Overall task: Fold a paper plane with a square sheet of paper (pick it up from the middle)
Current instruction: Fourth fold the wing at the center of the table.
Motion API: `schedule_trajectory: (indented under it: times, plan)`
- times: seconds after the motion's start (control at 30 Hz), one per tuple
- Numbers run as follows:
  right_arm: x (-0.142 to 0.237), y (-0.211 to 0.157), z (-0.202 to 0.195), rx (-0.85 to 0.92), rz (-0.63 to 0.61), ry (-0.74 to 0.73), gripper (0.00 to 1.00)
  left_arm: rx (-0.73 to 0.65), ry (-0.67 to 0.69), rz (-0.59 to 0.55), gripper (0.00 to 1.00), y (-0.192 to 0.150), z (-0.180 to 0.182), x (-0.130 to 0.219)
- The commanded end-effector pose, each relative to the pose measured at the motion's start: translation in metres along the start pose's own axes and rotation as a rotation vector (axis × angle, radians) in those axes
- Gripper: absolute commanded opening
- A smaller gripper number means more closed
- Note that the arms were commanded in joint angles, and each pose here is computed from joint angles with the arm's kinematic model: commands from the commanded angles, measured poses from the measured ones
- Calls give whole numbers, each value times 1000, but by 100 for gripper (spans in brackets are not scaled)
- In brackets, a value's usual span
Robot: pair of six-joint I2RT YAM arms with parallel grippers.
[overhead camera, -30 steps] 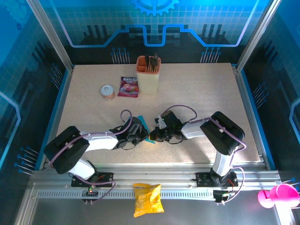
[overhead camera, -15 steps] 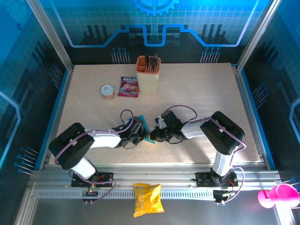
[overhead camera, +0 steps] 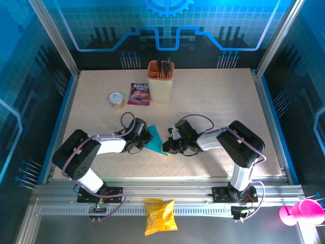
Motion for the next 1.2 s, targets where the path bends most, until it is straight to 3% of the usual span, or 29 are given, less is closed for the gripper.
schedule_trajectory:
  times: [0.0,0.27,0.47,0.63,0.97,1.17]
  plan:
    - [-6,-88,-95,-233,277,-432,0,7,103,-87,0,33,14,-5]
    - [-6,-88,-94,-234,277,-426,0,84,161,-175,0,100,24,-2]
    - [-7,-83,-87,-219,272,-401,0,29,138,-191,0,111,13,17]
    - [5,-63,-59,-144,225,-358,0,21,126,-131,0,94,24,15]
    - [50,-21,20,40,57,-272,0,-42,112,5,0,6,39,9]
    - [44,-10,40,85,46,-236,0,-79,89,45,0,-27,36,14]
Point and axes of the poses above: each hand's point on the last joint's axis, 136 mm out from that joint toward the fingers, its own x axis back along the fingers, its own z axis along the line the jaws close on, y = z × x, the point moved 8 cm from there along x, back along the fingers, and after that the axes turned 7 degrees about x, right-handed, at the moved point
